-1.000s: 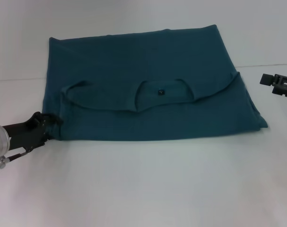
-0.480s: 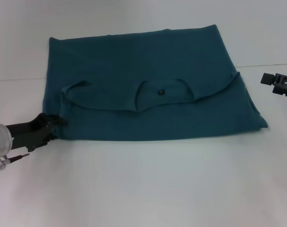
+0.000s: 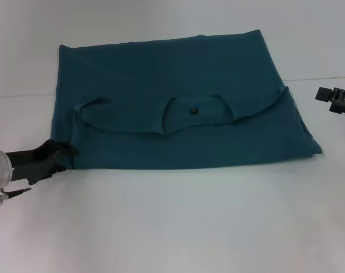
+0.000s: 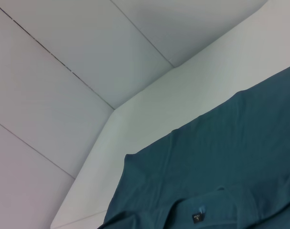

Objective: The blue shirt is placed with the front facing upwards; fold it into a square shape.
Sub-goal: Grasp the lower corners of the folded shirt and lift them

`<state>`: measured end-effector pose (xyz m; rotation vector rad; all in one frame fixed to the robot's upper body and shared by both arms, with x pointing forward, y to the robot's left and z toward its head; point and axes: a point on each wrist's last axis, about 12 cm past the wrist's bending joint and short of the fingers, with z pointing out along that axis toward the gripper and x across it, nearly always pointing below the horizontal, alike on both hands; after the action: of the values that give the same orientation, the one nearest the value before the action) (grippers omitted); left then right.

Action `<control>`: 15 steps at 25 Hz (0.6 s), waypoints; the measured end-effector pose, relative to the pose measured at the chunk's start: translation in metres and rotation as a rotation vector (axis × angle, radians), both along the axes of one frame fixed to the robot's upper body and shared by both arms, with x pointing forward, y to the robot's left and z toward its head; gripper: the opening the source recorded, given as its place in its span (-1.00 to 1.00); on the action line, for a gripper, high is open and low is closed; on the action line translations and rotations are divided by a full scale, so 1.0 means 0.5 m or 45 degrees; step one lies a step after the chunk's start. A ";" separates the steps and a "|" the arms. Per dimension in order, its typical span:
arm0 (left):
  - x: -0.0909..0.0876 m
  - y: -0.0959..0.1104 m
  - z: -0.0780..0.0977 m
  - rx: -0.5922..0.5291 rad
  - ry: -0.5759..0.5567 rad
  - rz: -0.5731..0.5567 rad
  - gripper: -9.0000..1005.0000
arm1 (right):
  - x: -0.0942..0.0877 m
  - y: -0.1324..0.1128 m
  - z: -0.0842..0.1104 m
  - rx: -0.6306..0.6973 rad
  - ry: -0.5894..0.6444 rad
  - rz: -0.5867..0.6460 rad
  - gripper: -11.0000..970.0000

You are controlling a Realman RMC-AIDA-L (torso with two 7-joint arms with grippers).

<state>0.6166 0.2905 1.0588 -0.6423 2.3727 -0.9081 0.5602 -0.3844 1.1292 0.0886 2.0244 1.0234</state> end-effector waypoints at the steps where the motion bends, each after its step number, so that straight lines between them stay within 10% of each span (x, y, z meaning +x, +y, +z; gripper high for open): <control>1: 0.001 0.000 0.000 0.010 -0.001 -0.001 0.05 | 0.000 0.000 -0.001 0.002 0.002 0.000 0.71; 15: 0.016 -0.013 0.015 0.011 -0.008 -0.026 -0.07 | -0.002 -0.001 -0.003 0.011 0.003 -0.007 0.69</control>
<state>0.6246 0.2839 1.0663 -0.6119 2.3802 -0.9067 0.5594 -0.3851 1.1277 0.0997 2.0208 1.0291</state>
